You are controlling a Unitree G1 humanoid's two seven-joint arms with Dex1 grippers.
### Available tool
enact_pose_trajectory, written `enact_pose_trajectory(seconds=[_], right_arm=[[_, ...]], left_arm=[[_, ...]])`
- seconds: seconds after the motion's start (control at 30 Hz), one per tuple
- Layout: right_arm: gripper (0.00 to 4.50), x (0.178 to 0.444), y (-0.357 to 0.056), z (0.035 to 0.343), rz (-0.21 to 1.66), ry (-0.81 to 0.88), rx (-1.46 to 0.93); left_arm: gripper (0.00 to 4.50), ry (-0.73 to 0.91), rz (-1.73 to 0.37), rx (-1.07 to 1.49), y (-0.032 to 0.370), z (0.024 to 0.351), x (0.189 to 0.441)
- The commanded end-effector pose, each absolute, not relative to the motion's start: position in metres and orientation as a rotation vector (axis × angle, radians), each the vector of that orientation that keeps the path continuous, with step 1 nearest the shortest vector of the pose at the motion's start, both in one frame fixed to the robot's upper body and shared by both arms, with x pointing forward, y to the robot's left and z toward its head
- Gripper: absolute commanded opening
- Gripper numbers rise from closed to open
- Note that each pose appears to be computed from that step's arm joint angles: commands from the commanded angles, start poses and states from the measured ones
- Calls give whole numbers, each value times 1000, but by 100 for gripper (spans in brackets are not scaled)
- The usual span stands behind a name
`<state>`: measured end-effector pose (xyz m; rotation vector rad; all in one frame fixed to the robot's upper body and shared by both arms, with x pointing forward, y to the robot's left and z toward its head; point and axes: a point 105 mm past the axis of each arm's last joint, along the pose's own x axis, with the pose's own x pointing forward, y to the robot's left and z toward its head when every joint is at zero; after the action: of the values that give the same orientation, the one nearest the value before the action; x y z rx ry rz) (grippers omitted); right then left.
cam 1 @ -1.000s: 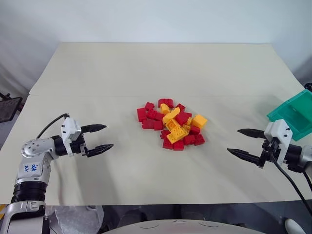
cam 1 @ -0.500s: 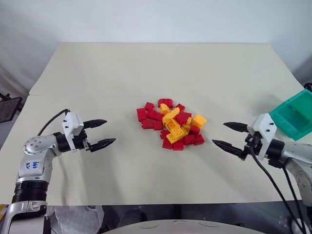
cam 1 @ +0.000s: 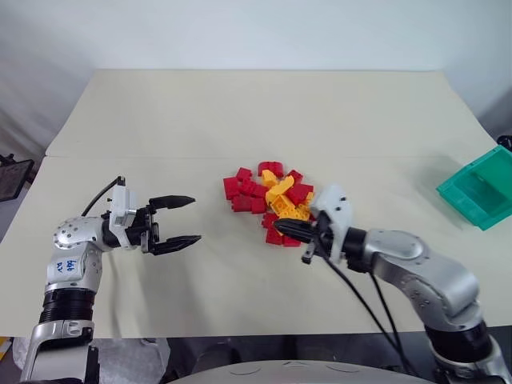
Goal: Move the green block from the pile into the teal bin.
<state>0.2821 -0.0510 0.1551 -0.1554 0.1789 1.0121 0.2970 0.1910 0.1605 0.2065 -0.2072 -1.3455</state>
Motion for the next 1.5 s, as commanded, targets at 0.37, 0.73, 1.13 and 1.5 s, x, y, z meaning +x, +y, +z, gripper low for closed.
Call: enact_pose_trajectory(seconds=[0.37,0.73,1.13,1.5], right_arm=[[4,356,-55,146,761,80,-216],[4,386,-120,163,567,22,-241],[4,356,-154,187,615,-14,-286],[4,337,-145,191,784,7,-313]], left_arm=[[450,-271,-1360,212,191,166,297],[450,-276,-1345,200,187,165,300],[450,-273,-1350,188,182,164,303],[450,-279,-1341,166,178,163,308]])
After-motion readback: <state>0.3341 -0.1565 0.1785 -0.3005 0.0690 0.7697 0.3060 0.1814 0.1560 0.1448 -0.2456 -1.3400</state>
